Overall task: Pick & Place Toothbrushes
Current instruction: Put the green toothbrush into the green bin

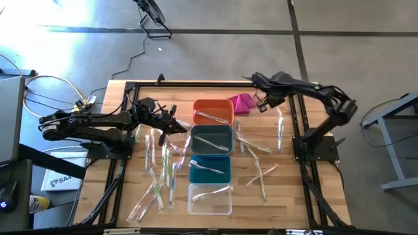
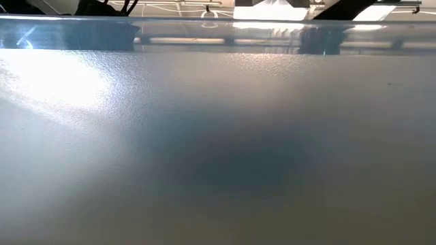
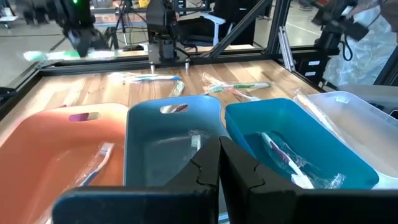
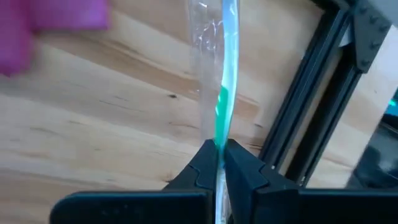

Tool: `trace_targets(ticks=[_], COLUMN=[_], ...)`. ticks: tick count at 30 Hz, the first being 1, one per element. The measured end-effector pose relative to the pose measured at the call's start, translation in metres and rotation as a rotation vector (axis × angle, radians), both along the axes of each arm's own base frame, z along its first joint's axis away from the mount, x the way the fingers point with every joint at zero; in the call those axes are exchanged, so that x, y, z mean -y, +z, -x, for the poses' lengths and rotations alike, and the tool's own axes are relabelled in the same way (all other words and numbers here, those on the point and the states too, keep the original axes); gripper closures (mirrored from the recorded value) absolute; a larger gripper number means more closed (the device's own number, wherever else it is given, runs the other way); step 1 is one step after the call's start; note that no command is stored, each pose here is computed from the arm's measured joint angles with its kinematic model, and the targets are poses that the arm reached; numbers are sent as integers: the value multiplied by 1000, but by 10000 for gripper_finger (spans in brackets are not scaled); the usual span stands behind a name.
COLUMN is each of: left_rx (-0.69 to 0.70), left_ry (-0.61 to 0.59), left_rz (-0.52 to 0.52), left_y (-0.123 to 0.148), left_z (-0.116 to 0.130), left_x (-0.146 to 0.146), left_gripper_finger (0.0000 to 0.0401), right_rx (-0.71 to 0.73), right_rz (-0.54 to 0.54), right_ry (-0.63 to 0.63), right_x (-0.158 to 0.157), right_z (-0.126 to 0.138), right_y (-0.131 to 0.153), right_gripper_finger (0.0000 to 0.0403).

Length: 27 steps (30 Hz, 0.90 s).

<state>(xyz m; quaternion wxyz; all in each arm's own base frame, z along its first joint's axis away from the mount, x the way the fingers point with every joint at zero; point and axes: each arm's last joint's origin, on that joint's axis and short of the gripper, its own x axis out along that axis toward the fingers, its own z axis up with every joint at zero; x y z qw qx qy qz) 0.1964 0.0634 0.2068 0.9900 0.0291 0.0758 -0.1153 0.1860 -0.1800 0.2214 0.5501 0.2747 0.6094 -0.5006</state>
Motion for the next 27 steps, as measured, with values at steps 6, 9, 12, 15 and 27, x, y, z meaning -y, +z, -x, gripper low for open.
trace_targets(ticks=[6,9,12,15,27], left_rx=[0,-1,1,16,46], left_ry=[2,3,3,11,92], left_rz=[0,0,-1,-9,-27], left_y=[0,0,0,1,5], left_z=[0,0,0,0,-1], left_x=[0,0,0,0,-3], left_gripper_finger=[400,400,400,400,400], right_rx=[306,447,540,610,804], right_rz=[59,86,99,117,263], right_ry=[76,167,294,406,741], right_x=[-19,-34,-51,-67,-103], right_z=[-5,-17,-33,-50,-88], right_y=[36,49,56,60,76], right_gripper_finger=[396,397,397,397,397])
